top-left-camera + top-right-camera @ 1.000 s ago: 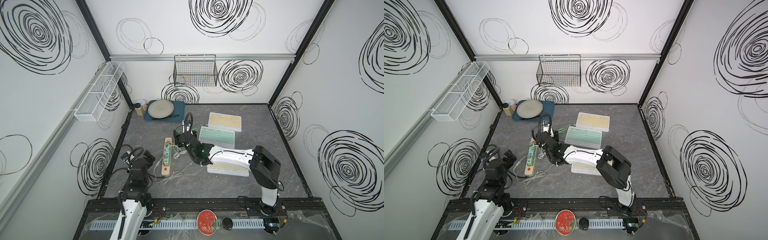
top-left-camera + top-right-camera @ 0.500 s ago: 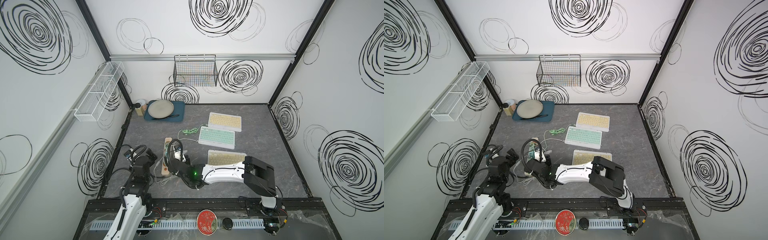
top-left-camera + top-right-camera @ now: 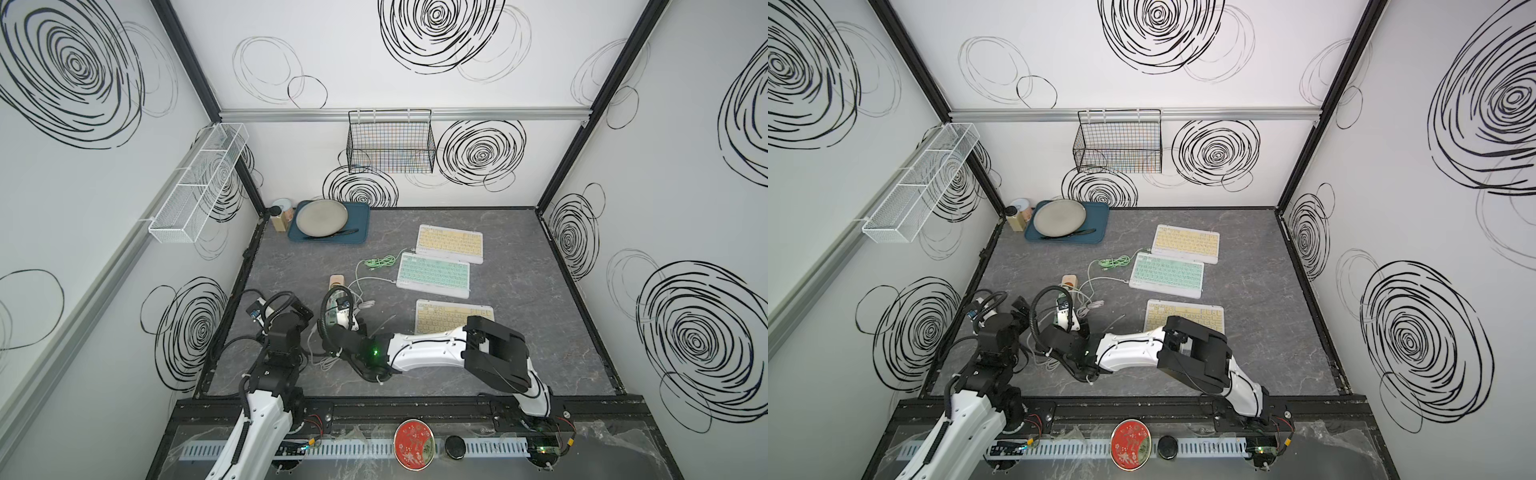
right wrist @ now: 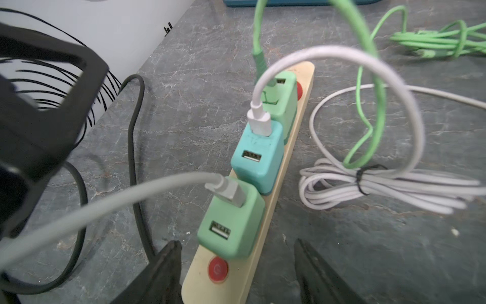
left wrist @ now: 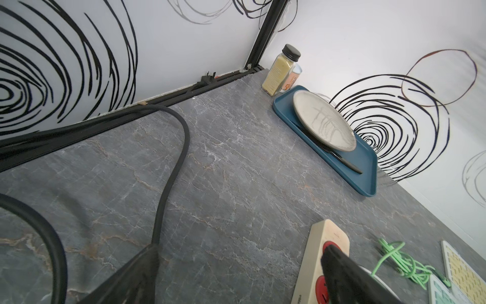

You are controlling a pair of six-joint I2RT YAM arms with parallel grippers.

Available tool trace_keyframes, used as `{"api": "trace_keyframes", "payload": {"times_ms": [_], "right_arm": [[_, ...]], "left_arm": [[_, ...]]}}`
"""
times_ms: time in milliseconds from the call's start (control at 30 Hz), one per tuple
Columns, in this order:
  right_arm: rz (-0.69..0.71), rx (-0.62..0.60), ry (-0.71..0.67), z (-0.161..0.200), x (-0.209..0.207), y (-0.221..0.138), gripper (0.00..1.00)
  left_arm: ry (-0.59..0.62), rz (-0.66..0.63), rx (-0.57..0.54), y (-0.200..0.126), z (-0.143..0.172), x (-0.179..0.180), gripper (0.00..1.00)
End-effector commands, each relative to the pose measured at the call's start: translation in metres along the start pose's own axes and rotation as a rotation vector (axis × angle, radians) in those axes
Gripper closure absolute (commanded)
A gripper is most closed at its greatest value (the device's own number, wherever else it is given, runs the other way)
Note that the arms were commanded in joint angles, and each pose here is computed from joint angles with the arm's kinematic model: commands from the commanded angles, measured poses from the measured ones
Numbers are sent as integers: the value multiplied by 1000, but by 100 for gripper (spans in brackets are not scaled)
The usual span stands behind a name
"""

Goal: Unplug the wireless keyboard
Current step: Move the socket to the center of the board.

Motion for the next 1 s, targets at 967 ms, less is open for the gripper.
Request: {"api": "trace_keyframes", "payload": {"times_ms": [967], "right_arm": [[247,-76,67,-49,-64,25,64]], "left_arm": [[-62,294,196,8,35,-34,0]]}}
Point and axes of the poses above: each gripper's point midway between its finger pads, its own y axis out along the fingers, its own x axis along the line the jaws close on, z = x × y, the point moved 5 cm from there along -y, back along the fingers, and after that the axes turned 2 degrees about y, right-handed, at the moved point
